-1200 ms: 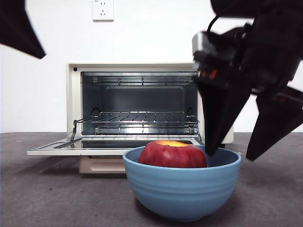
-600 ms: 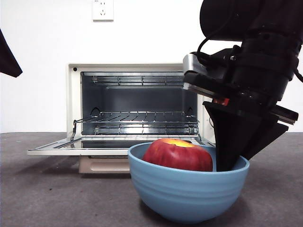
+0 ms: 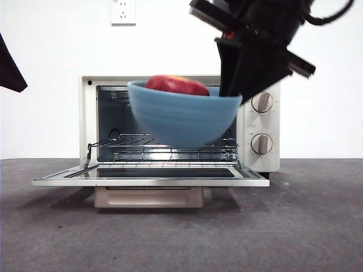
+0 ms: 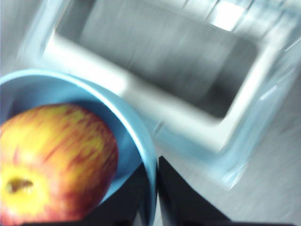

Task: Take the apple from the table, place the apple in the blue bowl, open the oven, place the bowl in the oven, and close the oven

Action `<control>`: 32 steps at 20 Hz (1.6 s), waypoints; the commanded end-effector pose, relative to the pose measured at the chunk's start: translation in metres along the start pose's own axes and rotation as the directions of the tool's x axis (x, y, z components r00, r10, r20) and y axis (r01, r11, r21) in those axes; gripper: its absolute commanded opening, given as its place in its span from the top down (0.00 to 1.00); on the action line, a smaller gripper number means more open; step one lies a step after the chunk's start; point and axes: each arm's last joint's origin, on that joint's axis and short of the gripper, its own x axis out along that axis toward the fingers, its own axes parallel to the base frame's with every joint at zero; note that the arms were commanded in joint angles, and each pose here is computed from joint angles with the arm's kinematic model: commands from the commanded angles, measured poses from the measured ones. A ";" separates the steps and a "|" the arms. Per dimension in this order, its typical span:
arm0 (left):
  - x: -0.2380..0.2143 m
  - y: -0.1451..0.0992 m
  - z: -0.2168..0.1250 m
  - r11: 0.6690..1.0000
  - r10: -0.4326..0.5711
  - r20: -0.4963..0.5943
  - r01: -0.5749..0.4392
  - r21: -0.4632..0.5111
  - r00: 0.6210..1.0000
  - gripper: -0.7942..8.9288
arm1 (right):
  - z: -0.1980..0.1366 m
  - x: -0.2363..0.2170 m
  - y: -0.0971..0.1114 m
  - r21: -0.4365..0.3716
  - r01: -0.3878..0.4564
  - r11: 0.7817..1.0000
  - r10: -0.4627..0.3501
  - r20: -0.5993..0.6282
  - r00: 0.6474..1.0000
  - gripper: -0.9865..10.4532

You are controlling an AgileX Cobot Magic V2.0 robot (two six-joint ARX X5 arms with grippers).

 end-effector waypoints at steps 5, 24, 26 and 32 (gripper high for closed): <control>0.000 -0.001 0.003 1.000 -0.007 0.010 0.007 0.005 1.000 0.91 | 0.052 0.018 -0.011 0.165 0.025 0.986 -0.043 0.103 0.994 0.91; 0.003 -0.007 0.002 0.999 -0.035 -0.004 0.035 0.029 0.999 0.91 | 0.091 0.052 -0.033 0.498 0.006 0.867 -0.158 0.265 0.951 0.91; 0.003 -0.008 0.002 0.999 -0.041 -0.007 0.041 0.034 0.999 0.91 | 0.091 0.057 -0.036 0.514 0.009 0.858 -0.163 0.256 0.953 0.91; 0.003 -0.009 0.001 0.998 -0.044 -0.010 0.045 0.037 0.999 0.91 | 0.092 0.065 -0.044 0.546 0.018 0.837 -0.178 0.241 0.954 0.91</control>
